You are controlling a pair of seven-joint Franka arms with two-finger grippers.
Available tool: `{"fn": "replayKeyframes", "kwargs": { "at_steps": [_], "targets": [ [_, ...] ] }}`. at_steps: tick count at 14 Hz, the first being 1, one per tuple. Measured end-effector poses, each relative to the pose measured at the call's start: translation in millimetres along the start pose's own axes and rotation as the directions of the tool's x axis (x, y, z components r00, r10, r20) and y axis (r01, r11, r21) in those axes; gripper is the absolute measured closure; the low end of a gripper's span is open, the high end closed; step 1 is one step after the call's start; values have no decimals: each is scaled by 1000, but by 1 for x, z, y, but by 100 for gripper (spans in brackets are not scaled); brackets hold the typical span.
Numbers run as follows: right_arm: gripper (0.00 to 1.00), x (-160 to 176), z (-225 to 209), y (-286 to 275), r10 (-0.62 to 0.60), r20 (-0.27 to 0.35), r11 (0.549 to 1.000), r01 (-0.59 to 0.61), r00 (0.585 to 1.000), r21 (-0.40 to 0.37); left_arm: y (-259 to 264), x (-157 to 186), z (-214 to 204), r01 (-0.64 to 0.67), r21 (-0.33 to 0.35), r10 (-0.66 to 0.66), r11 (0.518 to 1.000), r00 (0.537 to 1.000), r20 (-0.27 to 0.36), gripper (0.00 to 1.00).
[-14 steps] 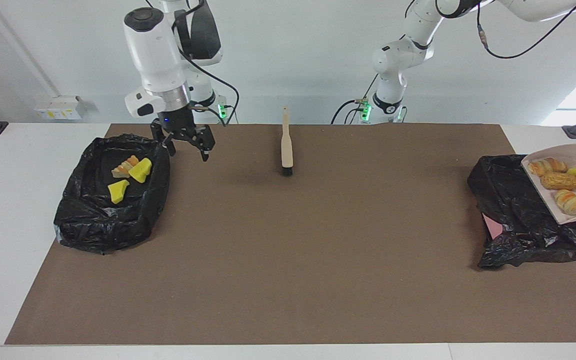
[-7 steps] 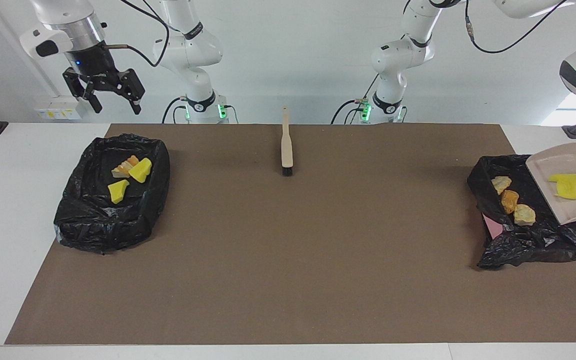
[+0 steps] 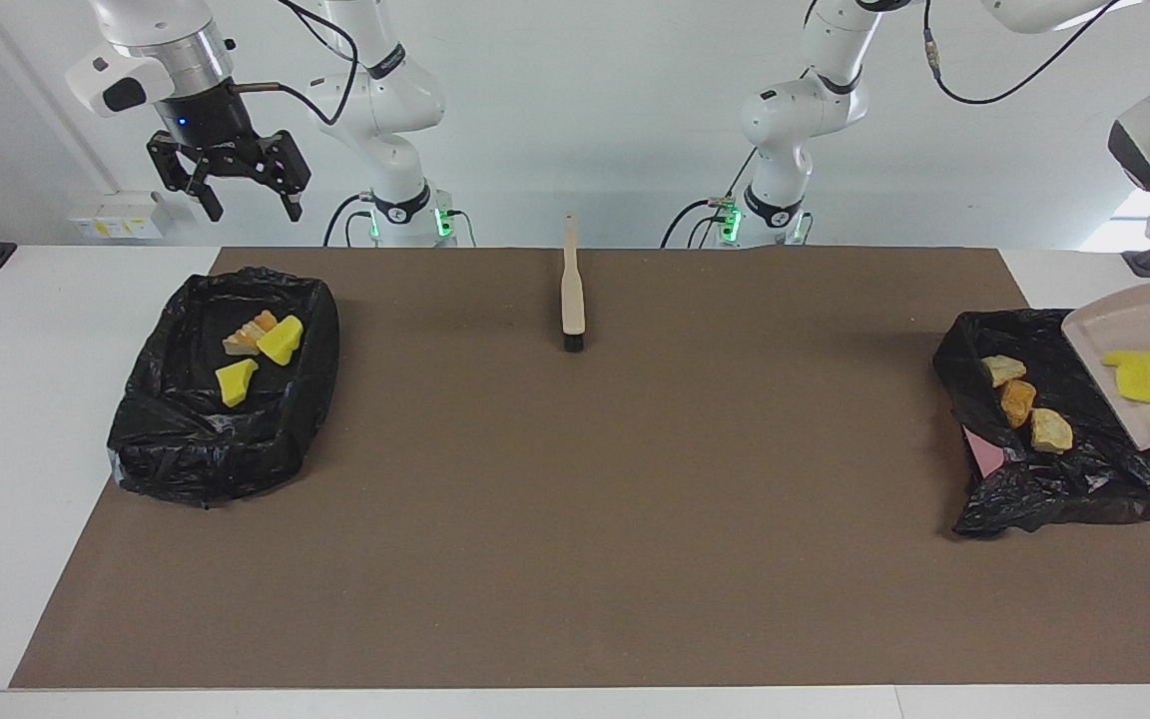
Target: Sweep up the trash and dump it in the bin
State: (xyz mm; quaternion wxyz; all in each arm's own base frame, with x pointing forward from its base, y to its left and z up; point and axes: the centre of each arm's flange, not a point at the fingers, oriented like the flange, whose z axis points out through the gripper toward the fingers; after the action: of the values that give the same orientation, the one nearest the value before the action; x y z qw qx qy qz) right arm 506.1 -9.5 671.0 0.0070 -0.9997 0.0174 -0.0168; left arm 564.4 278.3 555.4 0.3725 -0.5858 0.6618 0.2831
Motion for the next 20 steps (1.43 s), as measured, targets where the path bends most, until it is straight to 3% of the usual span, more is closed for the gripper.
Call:
{"fn": "replayKeyframes", "kwargs": {
  "at_steps": [3,8,15,20],
  "targets": [
    [0,0,4,0,0,8,1000,0,1000,0,0,-6,-7,-45,12,44,999,996,73,69],
    [0,0,6,1,2,12,1000,-2,1000,-2,-13,7,-22,-25,45,21,999,995,94,69],
    [0,0,7,2,3,16,1000,-3,1000,-2,-31,47,-66,38,-12,-35,999,986,160,69],
    [0,-1,9,2,3,19,1000,-3,1000,-2,-25,43,-65,45,-22,-41,999,985,169,69]
  ]
}}
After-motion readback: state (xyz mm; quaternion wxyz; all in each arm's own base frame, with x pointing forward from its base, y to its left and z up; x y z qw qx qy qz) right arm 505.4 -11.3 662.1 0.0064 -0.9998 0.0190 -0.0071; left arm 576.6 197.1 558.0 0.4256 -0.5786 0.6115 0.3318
